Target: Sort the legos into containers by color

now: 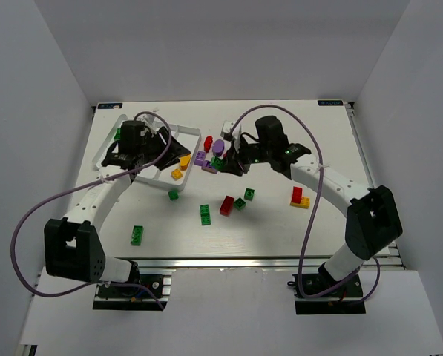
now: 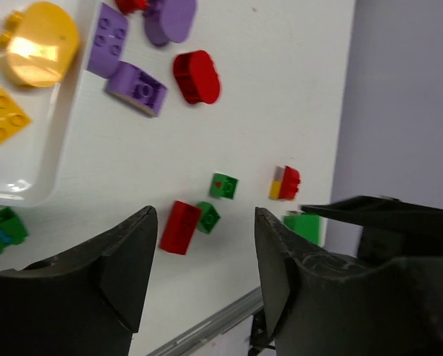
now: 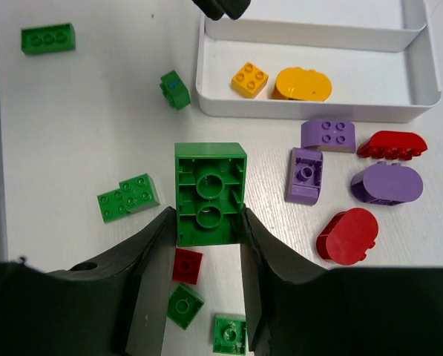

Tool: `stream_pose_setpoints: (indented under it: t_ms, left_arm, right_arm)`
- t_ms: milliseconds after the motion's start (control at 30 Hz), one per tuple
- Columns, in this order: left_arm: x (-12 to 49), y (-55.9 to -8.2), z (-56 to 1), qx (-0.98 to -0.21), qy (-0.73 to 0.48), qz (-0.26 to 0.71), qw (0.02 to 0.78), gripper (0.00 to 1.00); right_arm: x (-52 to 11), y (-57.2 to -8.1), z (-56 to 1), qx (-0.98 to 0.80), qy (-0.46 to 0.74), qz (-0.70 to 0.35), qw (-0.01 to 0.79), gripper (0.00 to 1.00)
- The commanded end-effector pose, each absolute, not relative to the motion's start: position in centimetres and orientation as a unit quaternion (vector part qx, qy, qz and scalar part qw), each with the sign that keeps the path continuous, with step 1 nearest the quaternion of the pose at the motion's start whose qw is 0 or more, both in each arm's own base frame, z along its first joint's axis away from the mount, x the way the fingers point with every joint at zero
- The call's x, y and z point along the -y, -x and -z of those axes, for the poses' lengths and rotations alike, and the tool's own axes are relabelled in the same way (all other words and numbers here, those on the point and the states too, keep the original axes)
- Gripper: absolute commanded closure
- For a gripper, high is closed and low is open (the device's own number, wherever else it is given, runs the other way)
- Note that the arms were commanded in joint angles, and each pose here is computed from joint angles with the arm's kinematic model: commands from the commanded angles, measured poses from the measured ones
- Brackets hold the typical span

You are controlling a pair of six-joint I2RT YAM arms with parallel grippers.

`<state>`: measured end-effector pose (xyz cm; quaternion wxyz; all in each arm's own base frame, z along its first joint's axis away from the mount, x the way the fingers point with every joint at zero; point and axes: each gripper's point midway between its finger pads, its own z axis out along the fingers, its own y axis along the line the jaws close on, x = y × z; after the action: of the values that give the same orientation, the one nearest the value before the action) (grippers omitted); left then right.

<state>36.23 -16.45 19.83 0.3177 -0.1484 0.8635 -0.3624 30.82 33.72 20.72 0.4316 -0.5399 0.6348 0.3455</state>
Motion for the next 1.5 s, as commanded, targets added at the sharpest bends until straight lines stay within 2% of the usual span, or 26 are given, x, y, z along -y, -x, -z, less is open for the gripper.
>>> stream_pose_setpoints:
  t_ms: [0, 233, 1467]
  left_arm:
    - [18.8, -35.3, -22.3, -0.837, 0.144, 0.421, 0.320, 0.35]
    - [21.9, -33.8, -22.6, -0.827, 0.126, 0.453, 0.309, 0.35]
    - [24.8, -31.2, -20.0, -0.828, 0.101, 0.485, 0.262, 0.45]
  right_arm:
    - [-34.4, -31.2, -20.6, -0.619, 0.571, -0.311, 0.440, 1.00]
    - [-35.6, -30.8, -20.3, -0.618, 0.573, -0.323, 0.430, 1.00]
    - [-37.0, -30.1, -21.0, -0.606, 0.568, -0.347, 0.435, 1.00]
